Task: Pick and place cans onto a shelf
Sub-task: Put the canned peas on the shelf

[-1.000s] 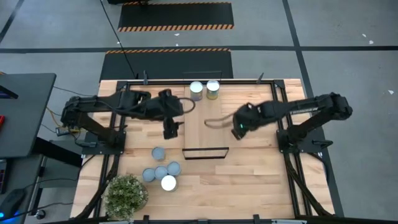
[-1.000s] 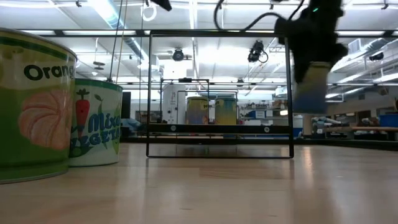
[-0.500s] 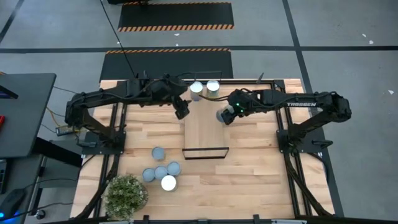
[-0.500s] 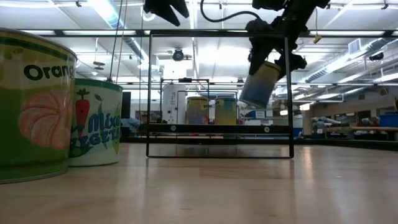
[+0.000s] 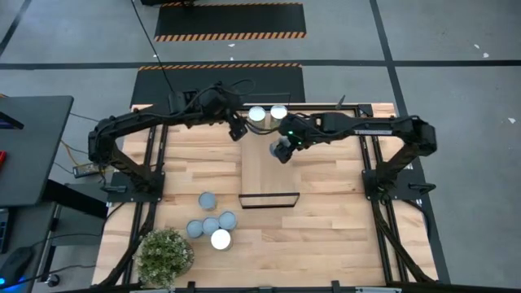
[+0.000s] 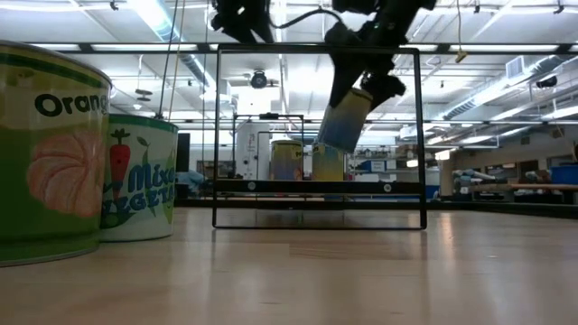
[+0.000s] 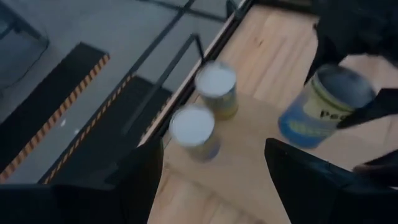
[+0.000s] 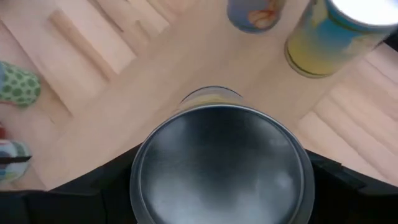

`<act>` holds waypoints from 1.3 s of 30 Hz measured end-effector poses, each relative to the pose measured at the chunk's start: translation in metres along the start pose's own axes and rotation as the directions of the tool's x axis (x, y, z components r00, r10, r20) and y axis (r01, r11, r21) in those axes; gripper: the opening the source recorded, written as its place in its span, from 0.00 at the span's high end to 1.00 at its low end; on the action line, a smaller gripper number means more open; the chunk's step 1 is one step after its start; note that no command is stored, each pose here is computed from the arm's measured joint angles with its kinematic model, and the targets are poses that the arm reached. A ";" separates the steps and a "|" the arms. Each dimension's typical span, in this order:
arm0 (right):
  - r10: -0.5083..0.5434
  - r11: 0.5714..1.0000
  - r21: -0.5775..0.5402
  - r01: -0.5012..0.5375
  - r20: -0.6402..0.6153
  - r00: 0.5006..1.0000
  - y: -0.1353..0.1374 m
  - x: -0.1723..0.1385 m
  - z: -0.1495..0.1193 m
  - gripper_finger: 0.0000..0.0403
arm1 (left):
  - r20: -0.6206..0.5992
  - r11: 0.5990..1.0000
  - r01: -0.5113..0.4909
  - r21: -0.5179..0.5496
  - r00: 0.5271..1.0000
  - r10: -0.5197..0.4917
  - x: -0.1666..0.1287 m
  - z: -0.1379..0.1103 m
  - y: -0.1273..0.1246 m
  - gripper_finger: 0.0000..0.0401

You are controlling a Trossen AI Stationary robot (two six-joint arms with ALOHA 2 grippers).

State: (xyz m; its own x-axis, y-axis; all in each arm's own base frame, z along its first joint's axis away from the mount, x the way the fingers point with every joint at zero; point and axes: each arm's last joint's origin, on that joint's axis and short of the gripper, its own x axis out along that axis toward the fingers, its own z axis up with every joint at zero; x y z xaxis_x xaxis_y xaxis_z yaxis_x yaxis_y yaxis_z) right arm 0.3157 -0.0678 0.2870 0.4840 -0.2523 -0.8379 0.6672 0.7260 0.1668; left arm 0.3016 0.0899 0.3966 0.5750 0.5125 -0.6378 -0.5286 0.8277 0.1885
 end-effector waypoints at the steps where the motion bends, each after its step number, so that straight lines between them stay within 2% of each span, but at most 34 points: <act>1: -0.005 1.000 0.001 0.005 -0.005 1.000 0.000 0.004 0.003 0.18 | -0.024 1.000 -0.005 0.006 1.000 0.005 0.000 -0.002 0.001 0.29; 7: -0.036 0.999 0.023 0.038 -0.078 0.996 -0.007 0.027 0.011 0.18 | -0.131 1.000 -0.016 0.013 0.991 0.017 0.001 -0.013 0.006 0.29; 11: -0.030 0.998 0.055 0.039 -0.156 0.987 -0.015 0.041 0.011 0.18 | -0.138 1.000 -0.012 0.020 0.990 0.014 0.001 -0.013 0.006 0.29; 17: -0.028 0.997 0.060 0.039 -0.176 0.984 -0.018 0.047 0.012 0.17 | -0.139 0.999 -0.008 0.047 0.990 0.015 0.002 -0.013 0.005 0.29; 21: -0.026 0.998 0.050 0.035 -0.169 0.985 -0.019 0.047 0.013 0.15 | -0.141 0.999 -0.011 0.048 0.990 0.017 0.002 -0.014 0.006 0.29; 30: -0.010 0.999 0.049 0.017 -0.132 0.991 -0.019 0.048 0.017 0.03 | -0.142 0.999 -0.009 0.045 0.990 0.015 0.001 -0.014 0.005 0.29; 39: -0.001 1.000 -0.010 0.001 -0.047 0.999 -0.011 0.029 0.037 0.02 | -0.142 0.999 -0.010 0.043 0.990 0.016 0.001 -0.014 0.005 0.29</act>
State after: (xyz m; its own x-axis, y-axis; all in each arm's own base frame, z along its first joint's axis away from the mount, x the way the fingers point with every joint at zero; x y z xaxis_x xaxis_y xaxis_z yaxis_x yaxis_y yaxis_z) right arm 0.3433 -0.1071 0.2798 0.4562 -0.2229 -0.8615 0.6617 0.7323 0.1609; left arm 0.2913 0.0911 0.3865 0.4721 0.4876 -0.7344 -0.5068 0.8318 0.2264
